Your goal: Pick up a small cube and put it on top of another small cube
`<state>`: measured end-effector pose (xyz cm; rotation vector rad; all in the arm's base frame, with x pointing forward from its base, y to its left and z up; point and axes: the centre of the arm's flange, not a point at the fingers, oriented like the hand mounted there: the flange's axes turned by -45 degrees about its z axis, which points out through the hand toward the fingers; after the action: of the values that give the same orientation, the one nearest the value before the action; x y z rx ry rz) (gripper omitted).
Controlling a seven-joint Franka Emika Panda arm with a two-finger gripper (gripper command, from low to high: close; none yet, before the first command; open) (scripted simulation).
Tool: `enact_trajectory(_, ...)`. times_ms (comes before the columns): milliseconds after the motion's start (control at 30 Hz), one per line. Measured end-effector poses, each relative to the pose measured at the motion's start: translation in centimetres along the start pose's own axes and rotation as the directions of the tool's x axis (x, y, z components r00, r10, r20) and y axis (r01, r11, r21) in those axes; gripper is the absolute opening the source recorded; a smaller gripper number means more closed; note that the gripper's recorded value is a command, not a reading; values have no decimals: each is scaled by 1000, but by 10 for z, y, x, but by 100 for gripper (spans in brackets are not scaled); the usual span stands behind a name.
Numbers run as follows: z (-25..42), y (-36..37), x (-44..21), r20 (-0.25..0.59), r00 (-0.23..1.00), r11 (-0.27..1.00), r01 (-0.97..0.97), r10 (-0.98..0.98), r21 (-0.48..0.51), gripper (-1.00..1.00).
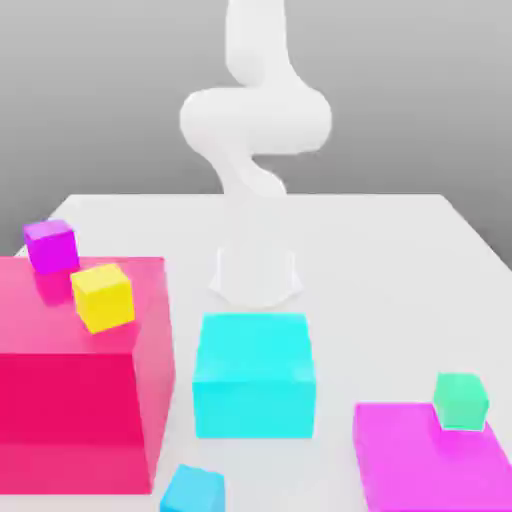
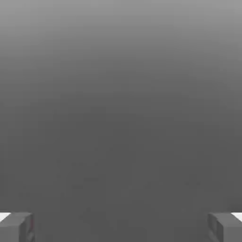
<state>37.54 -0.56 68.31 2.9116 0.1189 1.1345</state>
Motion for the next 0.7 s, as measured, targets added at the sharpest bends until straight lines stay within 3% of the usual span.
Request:
enact_trajectory(367,176,21,-26,205,896,917,370,-394,148,0)
enact_trajectory(700,317,34,-100,282,658,712,600,-698,364,0)
